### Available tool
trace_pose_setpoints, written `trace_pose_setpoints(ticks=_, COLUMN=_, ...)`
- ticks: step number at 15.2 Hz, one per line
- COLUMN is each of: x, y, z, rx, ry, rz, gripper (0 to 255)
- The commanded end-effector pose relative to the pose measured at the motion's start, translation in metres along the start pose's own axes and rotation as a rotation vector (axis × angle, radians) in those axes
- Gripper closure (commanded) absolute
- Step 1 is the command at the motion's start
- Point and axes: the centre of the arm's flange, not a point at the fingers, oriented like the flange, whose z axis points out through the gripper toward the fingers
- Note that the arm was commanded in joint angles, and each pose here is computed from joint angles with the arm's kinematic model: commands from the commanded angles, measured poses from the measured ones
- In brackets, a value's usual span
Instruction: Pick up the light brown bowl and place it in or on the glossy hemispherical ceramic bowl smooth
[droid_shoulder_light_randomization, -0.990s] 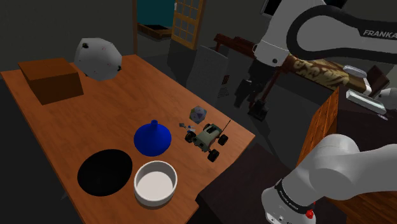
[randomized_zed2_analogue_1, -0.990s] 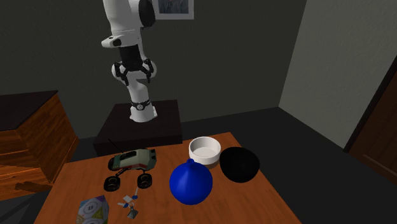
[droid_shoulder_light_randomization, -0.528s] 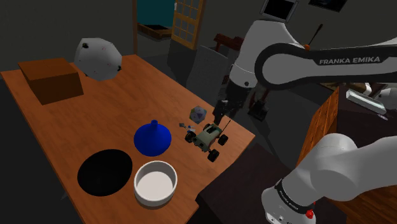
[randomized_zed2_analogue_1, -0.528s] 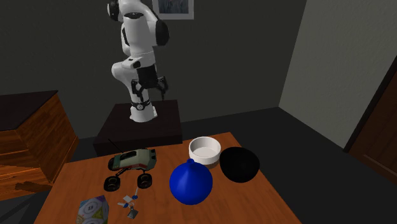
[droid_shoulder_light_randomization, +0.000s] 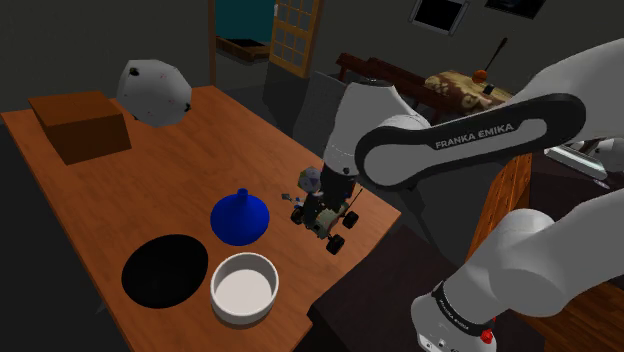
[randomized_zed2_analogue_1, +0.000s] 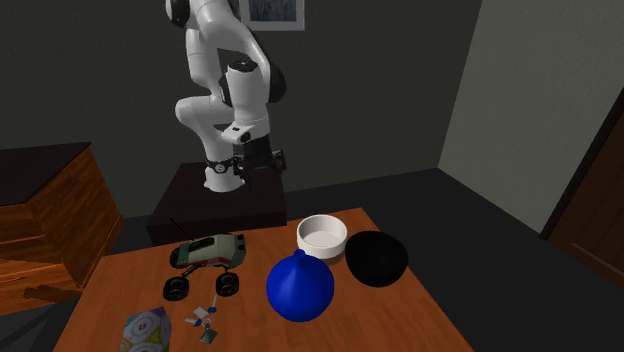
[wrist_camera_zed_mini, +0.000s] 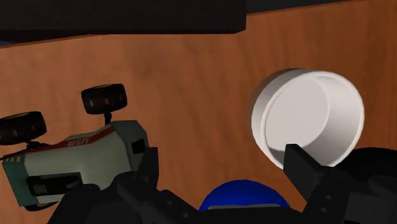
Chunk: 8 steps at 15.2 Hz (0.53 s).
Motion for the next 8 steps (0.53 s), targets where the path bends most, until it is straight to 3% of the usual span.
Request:
trace_pose_setpoints(ticks=1, x=0.008, y=-0.015, z=0.025, rx=-0.002, ry=-0.004, rz=-0.002, gripper=0)
trace_pose_setpoints(ticks=8, x=0.027, y=-0.064, z=0.103, rx=-0.018, ry=-0.020, rz=-0.009, gripper=0)
